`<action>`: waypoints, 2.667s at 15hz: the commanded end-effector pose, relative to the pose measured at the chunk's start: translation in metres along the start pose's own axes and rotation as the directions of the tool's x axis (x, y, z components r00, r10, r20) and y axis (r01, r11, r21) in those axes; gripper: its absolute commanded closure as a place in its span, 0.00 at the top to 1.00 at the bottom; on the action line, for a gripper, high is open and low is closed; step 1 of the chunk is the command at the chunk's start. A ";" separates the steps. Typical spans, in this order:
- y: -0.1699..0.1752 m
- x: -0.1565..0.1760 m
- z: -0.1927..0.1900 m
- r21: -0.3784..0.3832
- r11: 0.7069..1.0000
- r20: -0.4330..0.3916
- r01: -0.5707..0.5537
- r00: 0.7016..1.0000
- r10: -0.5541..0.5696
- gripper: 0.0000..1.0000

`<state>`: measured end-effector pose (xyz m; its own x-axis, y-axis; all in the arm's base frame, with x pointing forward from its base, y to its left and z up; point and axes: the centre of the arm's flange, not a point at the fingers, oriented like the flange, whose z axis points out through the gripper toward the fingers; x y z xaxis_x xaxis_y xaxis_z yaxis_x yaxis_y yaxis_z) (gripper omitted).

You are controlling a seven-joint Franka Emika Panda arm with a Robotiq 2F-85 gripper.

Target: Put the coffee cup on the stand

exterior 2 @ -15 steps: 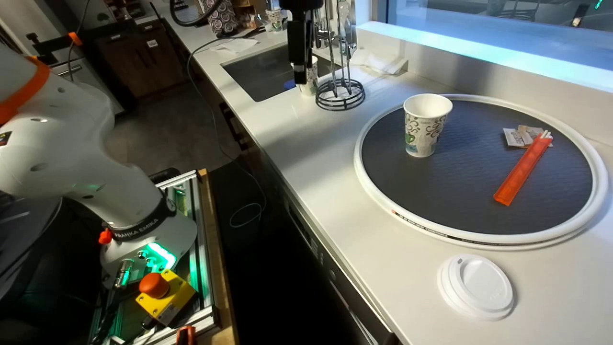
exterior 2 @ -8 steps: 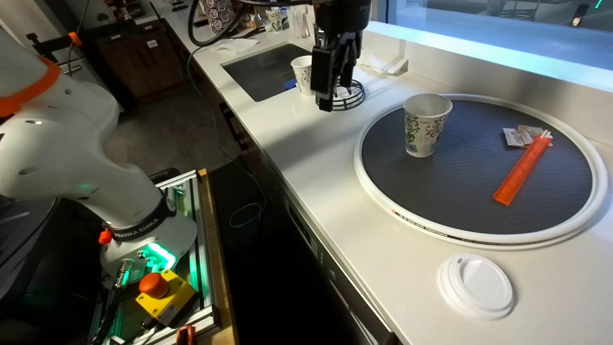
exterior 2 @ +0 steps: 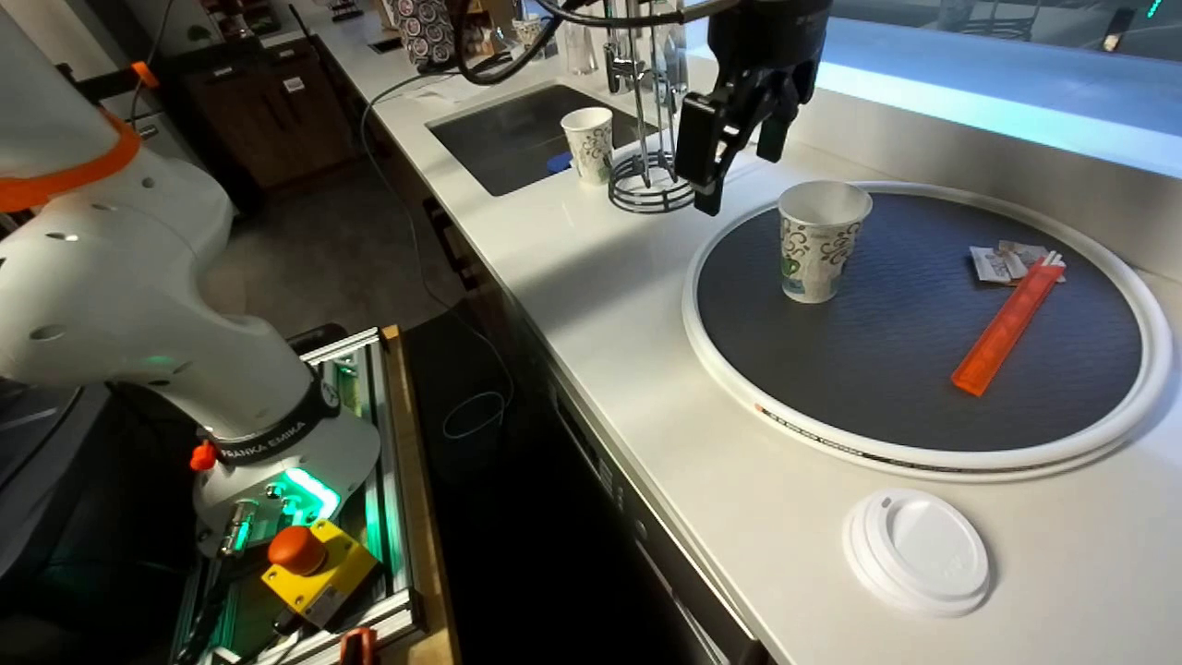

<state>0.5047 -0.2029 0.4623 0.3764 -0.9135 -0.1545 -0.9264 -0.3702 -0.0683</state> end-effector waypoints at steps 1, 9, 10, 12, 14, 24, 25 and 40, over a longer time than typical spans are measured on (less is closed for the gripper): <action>-0.002 0.001 0.001 0.001 1.000 0.001 -0.007 1.000 0.007 1.00; -0.014 0.044 0.011 0.127 0.958 -0.094 -0.259 0.958 0.271 1.00; -0.016 0.050 0.015 0.145 0.955 -0.117 -0.260 0.954 0.277 1.00; -0.023 0.061 0.024 0.163 0.962 -0.130 -0.220 0.961 0.242 1.00; -0.031 0.070 0.033 0.147 0.973 -0.125 -0.178 0.972 0.197 1.00; -0.061 0.101 0.077 0.057 0.995 -0.027 -0.081 0.996 0.083 1.00; -0.064 0.102 0.081 0.050 0.996 -0.011 -0.079 0.997 0.079 1.00; -0.084 0.114 0.142 -0.043 0.992 0.168 -0.120 0.978 0.126 1.00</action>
<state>0.6155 -0.2477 0.3225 0.2701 -0.9262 -0.2629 -0.9613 -0.2747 -0.0197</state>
